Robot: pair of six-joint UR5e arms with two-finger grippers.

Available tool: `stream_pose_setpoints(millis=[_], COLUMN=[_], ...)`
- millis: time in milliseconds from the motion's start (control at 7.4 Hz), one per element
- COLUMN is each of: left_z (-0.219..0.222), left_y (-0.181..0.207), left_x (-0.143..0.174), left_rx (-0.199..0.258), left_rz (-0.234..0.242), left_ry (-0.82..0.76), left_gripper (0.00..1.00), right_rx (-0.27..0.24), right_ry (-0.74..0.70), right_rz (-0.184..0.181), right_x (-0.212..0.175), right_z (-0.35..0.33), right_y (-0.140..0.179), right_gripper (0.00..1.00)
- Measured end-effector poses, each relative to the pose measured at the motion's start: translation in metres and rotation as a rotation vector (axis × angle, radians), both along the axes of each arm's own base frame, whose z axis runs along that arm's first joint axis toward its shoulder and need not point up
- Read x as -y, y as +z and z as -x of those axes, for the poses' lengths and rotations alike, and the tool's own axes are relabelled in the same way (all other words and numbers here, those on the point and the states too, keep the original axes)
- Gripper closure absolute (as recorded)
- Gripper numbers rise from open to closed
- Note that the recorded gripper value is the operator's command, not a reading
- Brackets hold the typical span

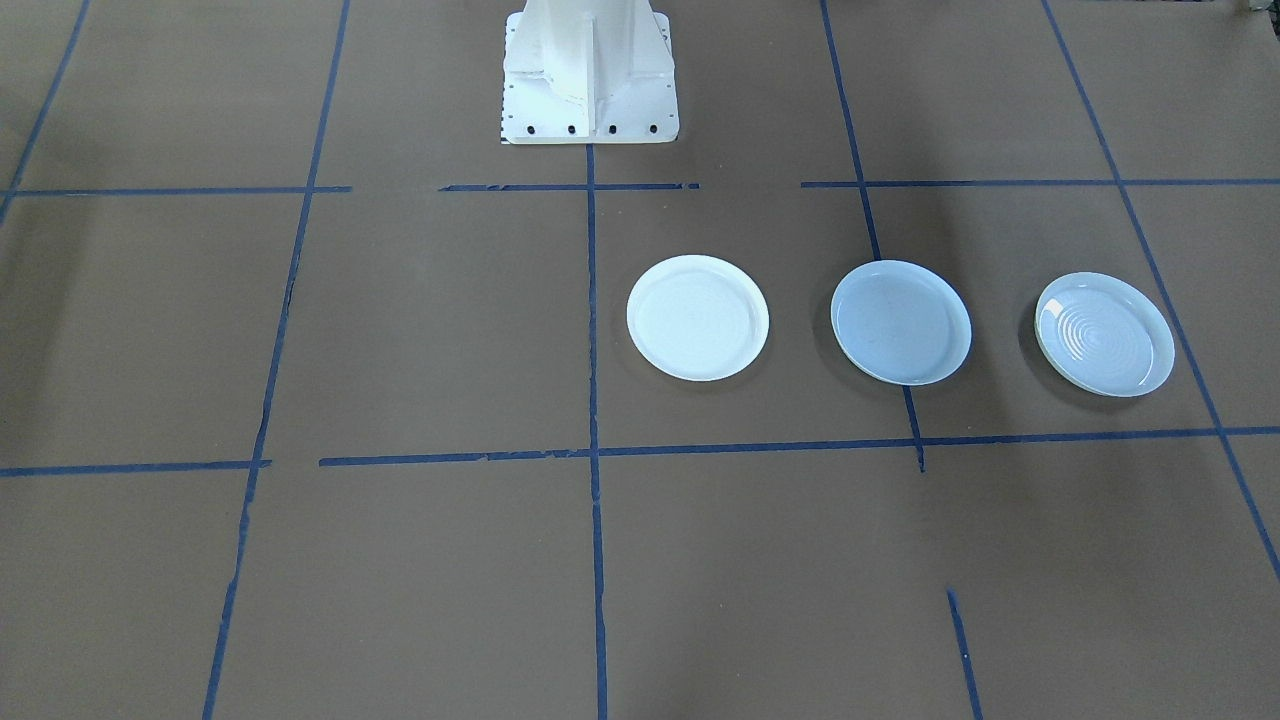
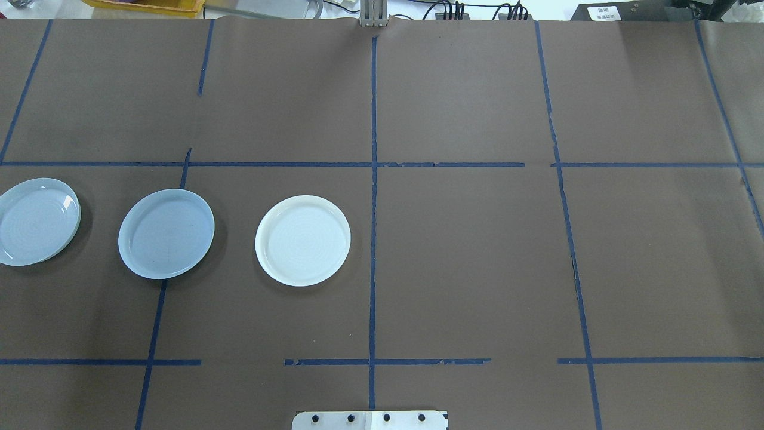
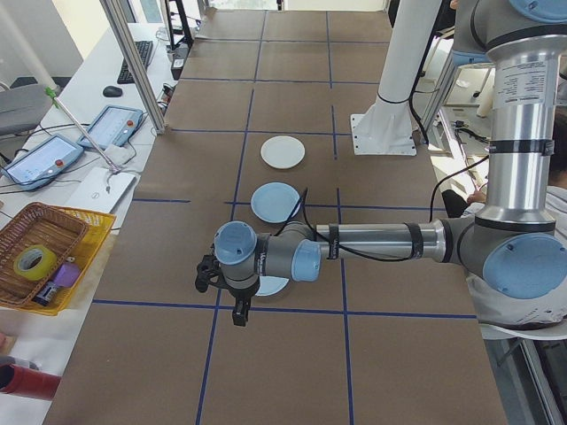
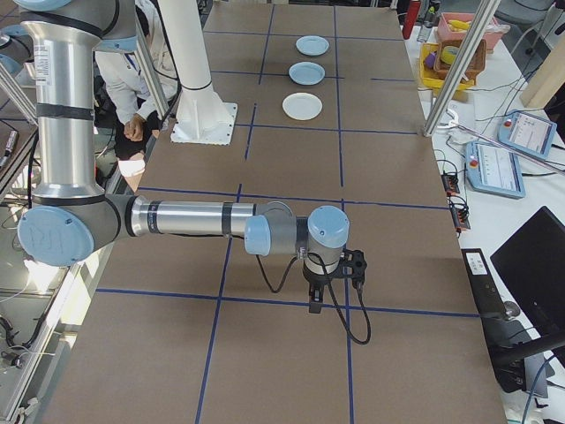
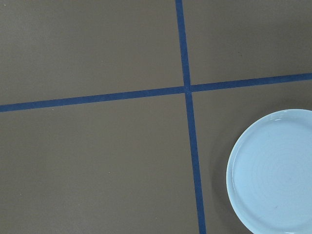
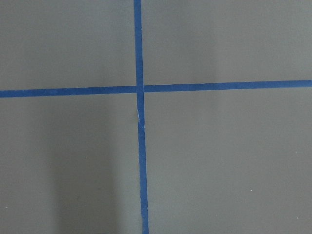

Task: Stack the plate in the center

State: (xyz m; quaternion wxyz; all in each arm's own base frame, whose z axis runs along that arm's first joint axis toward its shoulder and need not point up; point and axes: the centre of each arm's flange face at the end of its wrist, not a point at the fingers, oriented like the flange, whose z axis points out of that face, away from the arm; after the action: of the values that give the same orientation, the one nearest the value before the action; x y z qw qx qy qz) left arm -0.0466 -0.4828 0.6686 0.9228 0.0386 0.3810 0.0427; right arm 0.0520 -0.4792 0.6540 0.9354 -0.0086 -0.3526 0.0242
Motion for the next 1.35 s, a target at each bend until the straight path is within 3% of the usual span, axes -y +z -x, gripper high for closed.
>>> stream_pose_setpoints(millis=[676, 946, 1351], left_z=[0.000, -0.003, -0.068], left_y=[-0.013, -0.009, 0.016], left_x=[-0.001, 0.001, 0.005], left_rx=[0.003, -0.002, -0.047], left_rz=[-0.030, -0.012, 0.027], left_ry=[0.002, -0.027, -0.099], left_gripper=[0.00, 0.00, 0.00], right_rx=[0.000, 0.000, 0.000], right_ry=[0.000, 0.000, 0.000], right_rz=[0.000, 0.000, 0.000], right_x=[0.000, 0.000, 0.000], right_z=[0.000, 0.000, 0.000], right_y=[0.000, 0.000, 0.000], right_gripper=[0.00, 0.00, 0.00])
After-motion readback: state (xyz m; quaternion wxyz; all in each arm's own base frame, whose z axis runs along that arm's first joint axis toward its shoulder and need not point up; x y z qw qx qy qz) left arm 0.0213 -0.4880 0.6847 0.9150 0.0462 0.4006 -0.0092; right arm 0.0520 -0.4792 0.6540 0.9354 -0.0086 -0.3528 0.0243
